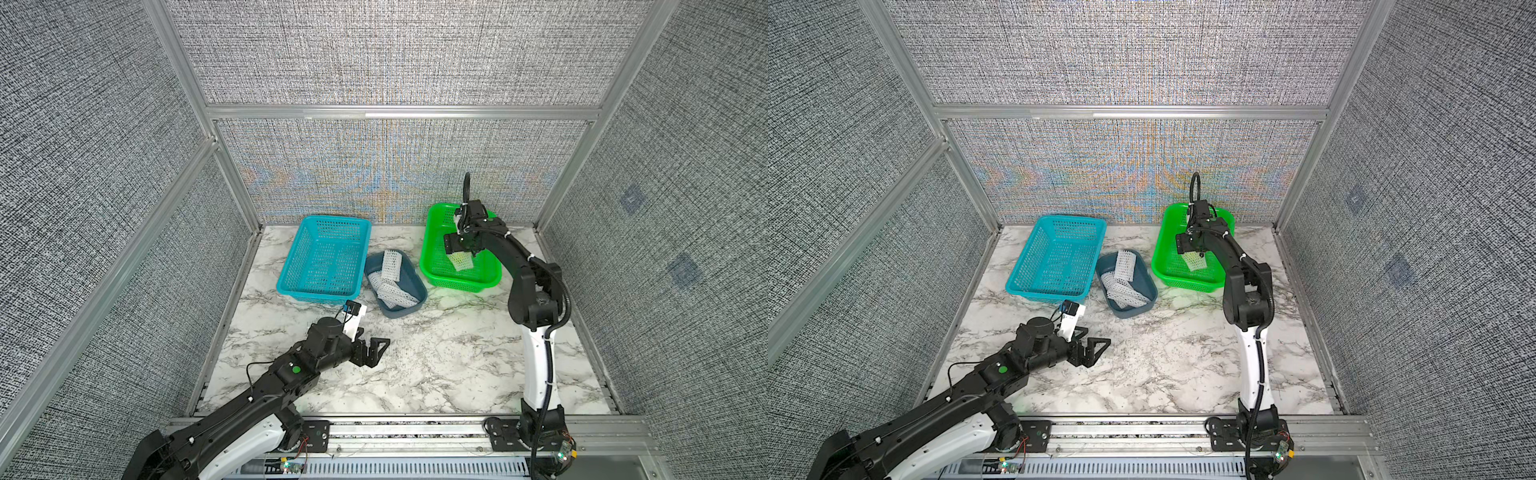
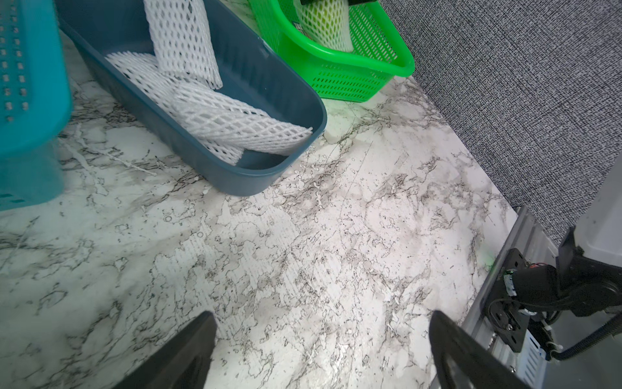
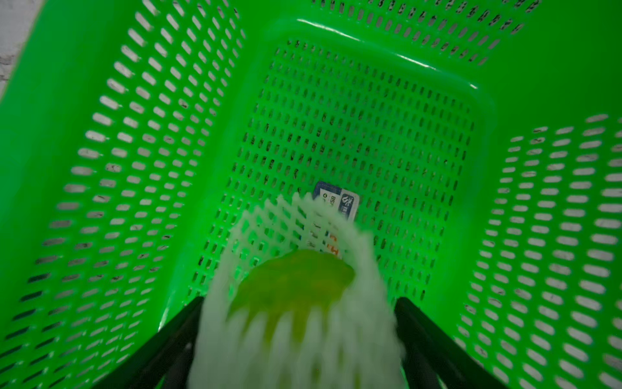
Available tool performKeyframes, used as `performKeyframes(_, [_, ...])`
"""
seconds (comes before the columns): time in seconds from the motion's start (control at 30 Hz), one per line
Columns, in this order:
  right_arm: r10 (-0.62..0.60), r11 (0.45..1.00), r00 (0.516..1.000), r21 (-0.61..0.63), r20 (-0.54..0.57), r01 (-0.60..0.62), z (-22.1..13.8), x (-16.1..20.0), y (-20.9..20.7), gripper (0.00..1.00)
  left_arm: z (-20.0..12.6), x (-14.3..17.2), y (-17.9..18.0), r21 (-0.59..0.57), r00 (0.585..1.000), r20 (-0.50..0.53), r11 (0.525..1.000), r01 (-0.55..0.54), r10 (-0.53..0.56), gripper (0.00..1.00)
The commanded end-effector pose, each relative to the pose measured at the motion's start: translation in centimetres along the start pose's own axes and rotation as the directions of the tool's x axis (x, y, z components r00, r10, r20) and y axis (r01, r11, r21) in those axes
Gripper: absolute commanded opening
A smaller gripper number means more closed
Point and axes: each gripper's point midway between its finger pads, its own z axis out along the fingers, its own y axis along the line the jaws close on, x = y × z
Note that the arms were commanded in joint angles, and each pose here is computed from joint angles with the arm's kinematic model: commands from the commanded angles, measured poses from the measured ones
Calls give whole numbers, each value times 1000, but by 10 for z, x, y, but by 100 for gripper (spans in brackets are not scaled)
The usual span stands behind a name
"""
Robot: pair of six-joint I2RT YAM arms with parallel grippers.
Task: Sleeve custard apples in foam nets
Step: Place the custard apple in the basket, then adjust the custard apple in the basket.
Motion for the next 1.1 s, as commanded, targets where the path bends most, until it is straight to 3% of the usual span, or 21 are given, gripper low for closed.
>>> performKeyframes(0.0, [7,1000,1000,-5,-26,-7,0,3,-5,90,1,-3,-1,1,1000,8,1000,-2,2,99])
performKeyframes(0.77, [4,996,999,-88,32,-2,-2,-21,10,85,4,2,3,-10,1000,-7,1000,-2,2,99])
performKeyframes(1.07, [0,999,1000,-47,17,1,7,-22,5,70,2,1,3,-11,1000,2,1000,-2,2,100])
